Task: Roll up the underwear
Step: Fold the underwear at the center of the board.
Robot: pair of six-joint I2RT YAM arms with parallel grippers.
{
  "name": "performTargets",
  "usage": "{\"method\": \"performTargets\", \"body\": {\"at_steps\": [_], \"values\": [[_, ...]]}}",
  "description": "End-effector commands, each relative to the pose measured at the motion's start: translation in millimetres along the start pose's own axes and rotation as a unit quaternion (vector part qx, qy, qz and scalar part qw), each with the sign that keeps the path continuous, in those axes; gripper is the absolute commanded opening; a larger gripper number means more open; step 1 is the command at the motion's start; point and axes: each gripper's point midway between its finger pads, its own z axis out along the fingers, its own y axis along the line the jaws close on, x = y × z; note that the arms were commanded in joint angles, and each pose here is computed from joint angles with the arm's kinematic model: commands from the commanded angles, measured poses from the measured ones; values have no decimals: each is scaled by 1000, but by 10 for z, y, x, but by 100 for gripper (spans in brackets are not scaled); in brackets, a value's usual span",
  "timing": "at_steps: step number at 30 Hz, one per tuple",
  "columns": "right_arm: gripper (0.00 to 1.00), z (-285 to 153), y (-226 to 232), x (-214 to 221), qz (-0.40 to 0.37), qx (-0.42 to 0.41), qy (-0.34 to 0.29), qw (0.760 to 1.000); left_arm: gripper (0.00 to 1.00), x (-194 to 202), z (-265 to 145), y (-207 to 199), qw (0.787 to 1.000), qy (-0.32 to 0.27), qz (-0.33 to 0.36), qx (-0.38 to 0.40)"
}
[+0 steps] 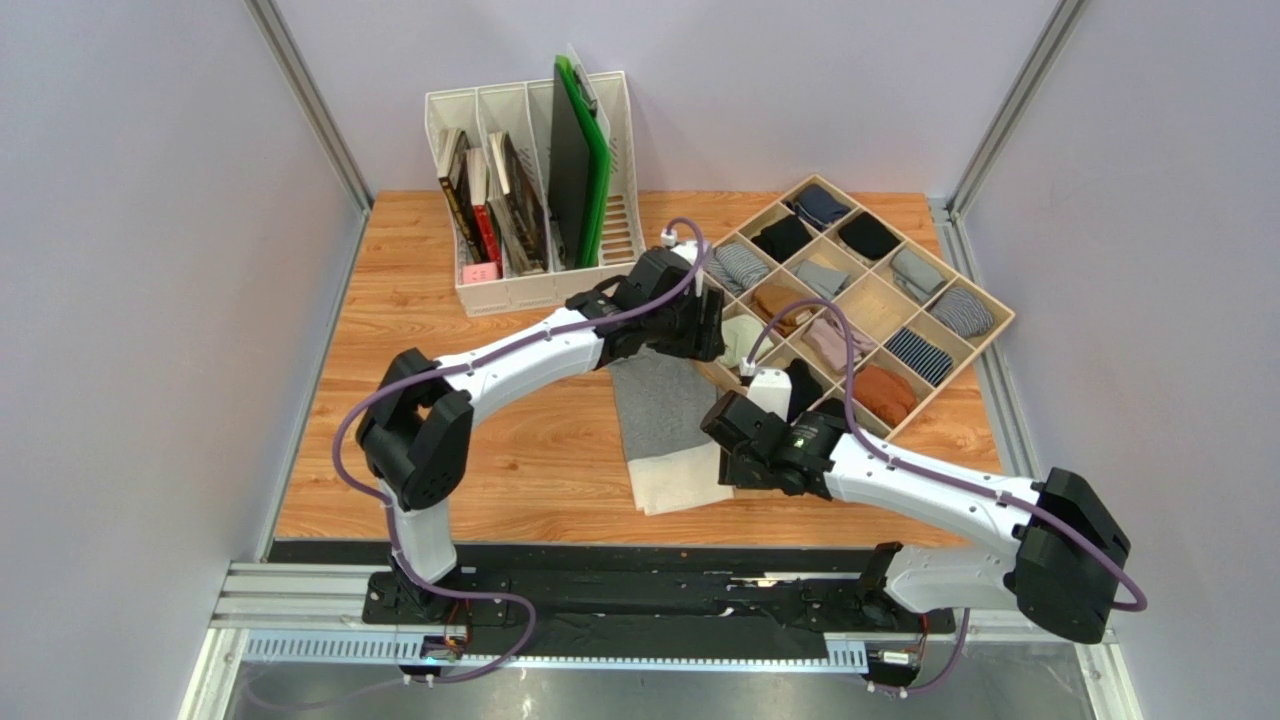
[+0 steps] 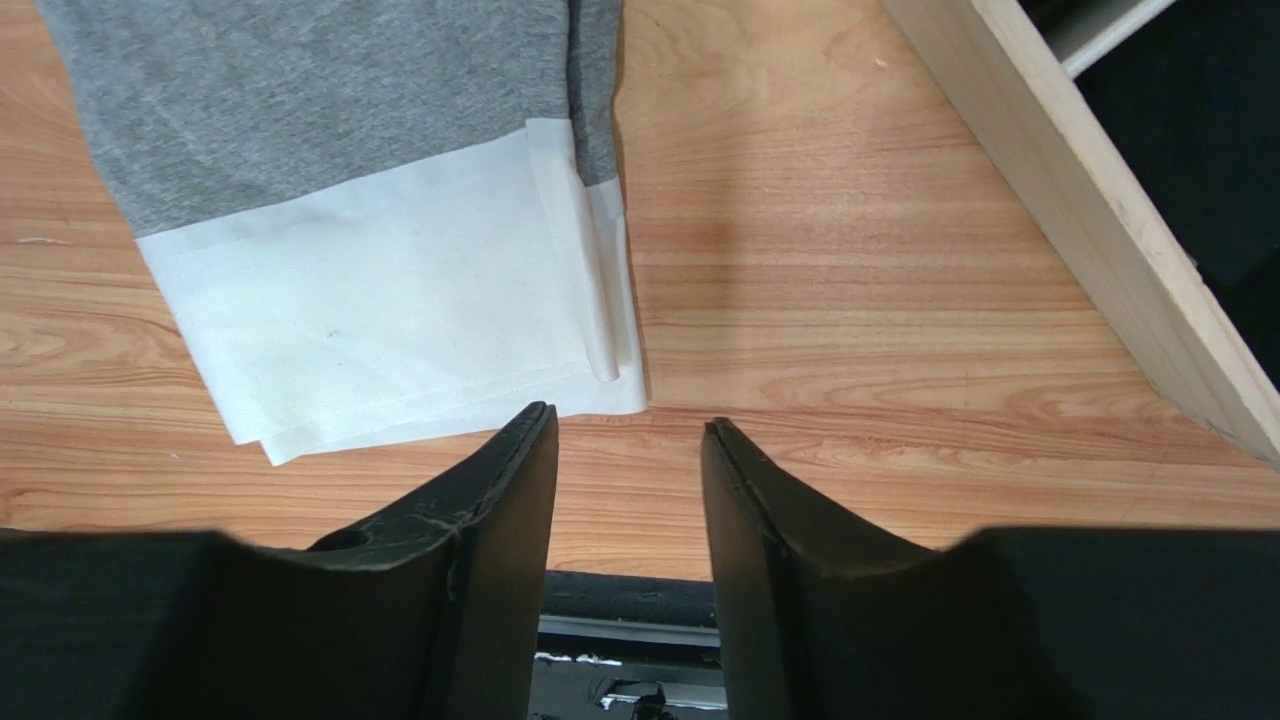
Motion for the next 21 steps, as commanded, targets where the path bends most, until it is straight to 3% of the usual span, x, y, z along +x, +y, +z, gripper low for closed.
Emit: {"method": "performTargets", "body": {"at_steps": [1, 10, 21], "values": [[41, -30, 238, -194, 6, -44, -31, 999, 70, -275, -402, 298, 998, -53, -16, -15], [31, 17, 877, -137, -5, -173, -12, 985, 60, -31, -504, 1138, 995, -47, -62, -61], [29, 209, 1174, 127, -31, -179, 31, 983, 53, 28, -238, 1598, 992, -46, -84, -82]]}}
